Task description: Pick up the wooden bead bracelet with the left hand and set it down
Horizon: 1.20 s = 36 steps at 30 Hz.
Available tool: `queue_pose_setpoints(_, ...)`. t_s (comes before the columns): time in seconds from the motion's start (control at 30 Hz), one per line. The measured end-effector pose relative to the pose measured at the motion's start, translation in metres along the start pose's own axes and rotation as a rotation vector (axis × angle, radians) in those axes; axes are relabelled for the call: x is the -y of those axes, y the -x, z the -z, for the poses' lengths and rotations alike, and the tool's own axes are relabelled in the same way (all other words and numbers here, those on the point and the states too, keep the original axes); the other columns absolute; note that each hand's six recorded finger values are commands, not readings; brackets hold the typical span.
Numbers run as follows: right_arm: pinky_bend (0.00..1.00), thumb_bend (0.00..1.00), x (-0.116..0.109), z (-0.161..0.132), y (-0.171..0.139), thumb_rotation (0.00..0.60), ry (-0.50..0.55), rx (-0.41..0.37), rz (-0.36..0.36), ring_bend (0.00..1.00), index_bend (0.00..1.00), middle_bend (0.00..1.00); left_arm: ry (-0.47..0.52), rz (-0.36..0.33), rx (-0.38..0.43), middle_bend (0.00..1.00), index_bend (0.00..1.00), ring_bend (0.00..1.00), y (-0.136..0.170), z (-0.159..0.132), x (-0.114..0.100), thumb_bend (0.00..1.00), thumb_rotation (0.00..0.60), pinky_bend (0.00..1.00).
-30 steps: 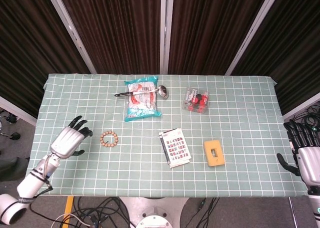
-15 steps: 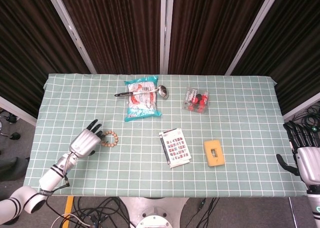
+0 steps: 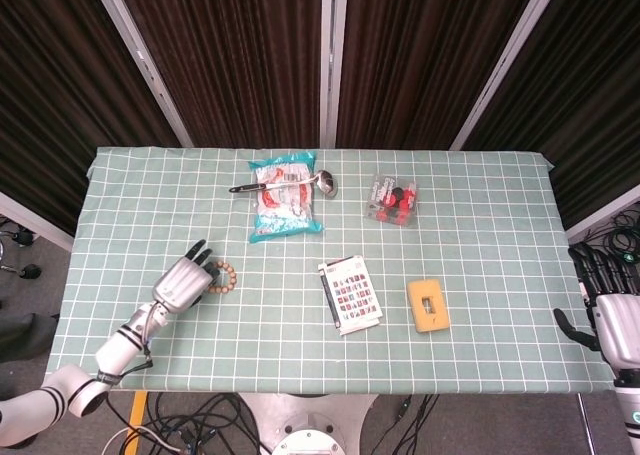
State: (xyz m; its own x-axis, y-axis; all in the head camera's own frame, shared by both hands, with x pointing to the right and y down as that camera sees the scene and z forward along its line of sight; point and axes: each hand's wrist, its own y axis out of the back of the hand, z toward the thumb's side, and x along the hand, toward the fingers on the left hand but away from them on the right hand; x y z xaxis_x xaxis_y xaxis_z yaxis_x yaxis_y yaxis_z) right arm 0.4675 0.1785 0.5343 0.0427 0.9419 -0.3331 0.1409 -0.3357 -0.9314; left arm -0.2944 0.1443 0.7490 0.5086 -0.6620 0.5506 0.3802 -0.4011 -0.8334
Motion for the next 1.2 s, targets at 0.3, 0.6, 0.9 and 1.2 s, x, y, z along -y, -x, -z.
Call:
queue_pose_setpoints(0.3, 0.0, 0.21, 0.0, 0.0, 0.0, 0.6, 0.004, 0.006, 0.001, 0.0, 0.0, 0.0, -0.009, -0.002, -0.002, 0.46, 0.47, 0.17, -0.007, -0.002, 0.006, 0.21, 0.6, 0.12)
queue_pose_setpoints(0.6, 0.0, 0.21, 0.002, 0.002, 0.001, 0.6, 0.012, 0.012, -0.003, 0.0, 0.0, 0.0, -0.013, 0.003, 0.026, 0.46, 0.48, 0.17, -0.01, -0.01, 0.01, 0.21, 0.6, 0.12)
queue_pose_setpoints(0.9, 0.0, 0.21, 0.002, 0.005, 0.0, 0.6, 0.02, 0.017, -0.005, 0.0, 0.0, 0.0, 0.003, 0.009, 0.018, 0.56, 0.57, 0.24, -0.008, -0.01, 0.015, 0.28, 0.6, 0.12)
queue_pose_setpoints(1.2, 0.0, 0.21, 0.0, 0.006, -0.001, 0.6, 0.027, 0.017, 0.002, 0.0, 0.0, 0.0, 0.195, -0.052, -0.023, 0.62, 0.61, 0.29, -0.003, -0.007, 0.005, 0.33, 0.6, 0.16)
